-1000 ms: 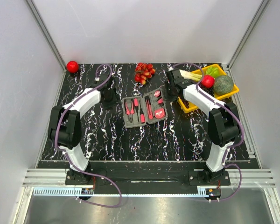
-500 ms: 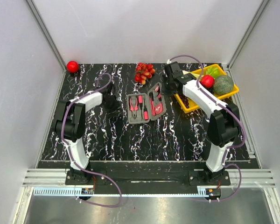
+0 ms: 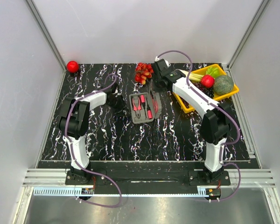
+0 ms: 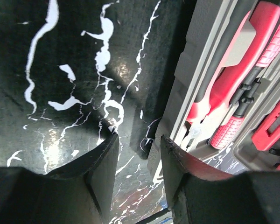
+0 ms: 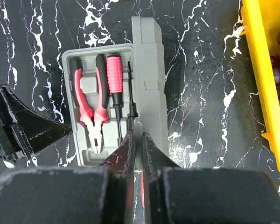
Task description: Pack the tool kit
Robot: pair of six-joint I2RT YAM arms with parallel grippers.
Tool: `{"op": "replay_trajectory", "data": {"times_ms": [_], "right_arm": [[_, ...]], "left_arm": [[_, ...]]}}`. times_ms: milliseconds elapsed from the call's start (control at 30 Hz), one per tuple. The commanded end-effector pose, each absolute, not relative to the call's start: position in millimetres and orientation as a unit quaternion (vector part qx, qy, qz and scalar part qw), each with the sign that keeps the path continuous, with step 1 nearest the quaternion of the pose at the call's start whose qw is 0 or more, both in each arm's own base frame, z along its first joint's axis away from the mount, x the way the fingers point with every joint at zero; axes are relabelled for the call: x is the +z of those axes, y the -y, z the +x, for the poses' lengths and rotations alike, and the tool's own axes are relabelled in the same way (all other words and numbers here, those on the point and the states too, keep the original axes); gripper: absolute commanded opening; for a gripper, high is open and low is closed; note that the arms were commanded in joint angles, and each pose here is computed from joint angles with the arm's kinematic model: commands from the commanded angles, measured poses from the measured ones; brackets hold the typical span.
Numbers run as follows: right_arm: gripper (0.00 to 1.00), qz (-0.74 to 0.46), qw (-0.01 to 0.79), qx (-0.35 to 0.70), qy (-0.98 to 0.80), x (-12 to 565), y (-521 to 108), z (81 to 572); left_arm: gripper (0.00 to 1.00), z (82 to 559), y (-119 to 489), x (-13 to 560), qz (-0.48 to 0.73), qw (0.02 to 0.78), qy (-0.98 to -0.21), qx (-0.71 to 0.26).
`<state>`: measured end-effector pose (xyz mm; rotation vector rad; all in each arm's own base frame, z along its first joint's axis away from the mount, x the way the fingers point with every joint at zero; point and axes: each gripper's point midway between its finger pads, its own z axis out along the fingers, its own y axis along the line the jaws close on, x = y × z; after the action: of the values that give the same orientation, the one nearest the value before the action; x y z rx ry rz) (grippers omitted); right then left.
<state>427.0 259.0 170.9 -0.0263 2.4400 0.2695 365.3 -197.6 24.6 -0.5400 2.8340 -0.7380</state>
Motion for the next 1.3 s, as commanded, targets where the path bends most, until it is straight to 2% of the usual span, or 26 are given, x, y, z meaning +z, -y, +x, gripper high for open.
{"op": "replay_trajectory", "data": {"times_ms": [0, 633, 1067, 1100, 1267], "right_arm": [[0.0, -0.012, 0.368, 0.084, -0.926, 191, -273, 433], [0.0, -0.015, 0.368, 0.029, -0.929, 179, -304, 418], [0.06, -0.015, 0.348, 0.052, -0.936, 171, -330, 406], [0.09, -0.018, 0.349, 0.053, -0.935, 171, -334, 405], [0.4, -0.039, 0.351, 0.057, -0.934, 173, -350, 400]], "left_arm": [[0.45, 357, 213, 8, -0.164, 0.058, -0.952, -0.251], [0.42, 361, 209, 12, -0.185, 0.063, -0.953, -0.23], [0.41, 362, 202, 8, -0.193, 0.063, -0.955, -0.218], [0.41, 362, 201, 8, -0.194, 0.064, -0.954, -0.217], [0.41, 362, 197, 7, -0.198, 0.064, -0.955, -0.21]]}}
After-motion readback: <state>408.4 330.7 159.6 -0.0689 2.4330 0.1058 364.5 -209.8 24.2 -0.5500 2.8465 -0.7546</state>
